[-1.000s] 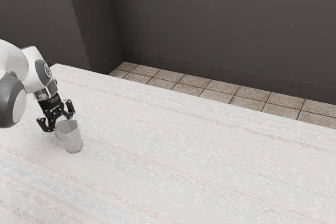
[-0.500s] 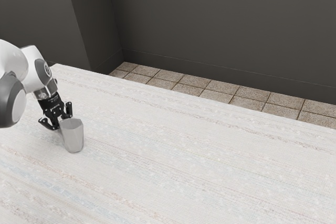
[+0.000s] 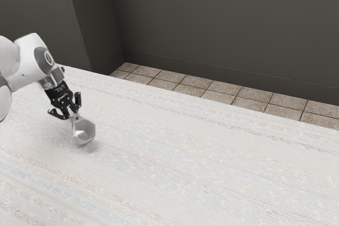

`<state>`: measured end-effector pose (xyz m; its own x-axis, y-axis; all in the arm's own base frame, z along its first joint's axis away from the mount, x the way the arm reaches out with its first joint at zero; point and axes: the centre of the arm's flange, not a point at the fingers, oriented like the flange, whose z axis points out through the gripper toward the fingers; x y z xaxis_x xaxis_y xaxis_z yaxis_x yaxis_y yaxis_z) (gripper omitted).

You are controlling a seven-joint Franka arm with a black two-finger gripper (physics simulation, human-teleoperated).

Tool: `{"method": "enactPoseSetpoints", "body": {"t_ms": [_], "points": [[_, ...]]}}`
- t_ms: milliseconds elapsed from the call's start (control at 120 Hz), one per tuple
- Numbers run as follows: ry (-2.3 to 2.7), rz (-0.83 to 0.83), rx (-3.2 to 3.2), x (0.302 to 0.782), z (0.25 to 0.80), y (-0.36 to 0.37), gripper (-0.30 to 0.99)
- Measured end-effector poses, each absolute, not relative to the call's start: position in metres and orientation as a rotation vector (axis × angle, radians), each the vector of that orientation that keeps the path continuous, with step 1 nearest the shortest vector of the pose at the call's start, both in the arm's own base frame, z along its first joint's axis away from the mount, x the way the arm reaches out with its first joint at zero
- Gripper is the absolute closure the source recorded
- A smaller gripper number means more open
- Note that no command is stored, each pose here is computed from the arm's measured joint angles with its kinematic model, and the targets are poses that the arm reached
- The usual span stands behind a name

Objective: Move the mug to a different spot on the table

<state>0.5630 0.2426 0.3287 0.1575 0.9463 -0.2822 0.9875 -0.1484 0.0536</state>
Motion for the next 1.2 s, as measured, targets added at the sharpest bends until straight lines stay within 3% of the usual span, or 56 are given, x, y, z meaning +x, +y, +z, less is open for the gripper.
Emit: {"method": "enactPoseSetpoints", "body": {"t_ms": [467,683,900,1067,1200], "points": [[1.651,-0.215,2.284,0.593,0.373,0.161,0.73],[1.513,-0.323,2.344,0.597,0.374,0.111,0.76],[1.309,-0.658,2.515,0.612,0.391,0.066,0.77],[1.052,-1.044,2.621,0.651,0.356,0.004,0.78],[0.841,-1.276,2.592,0.650,0.331,-0.046,0.78]]}}
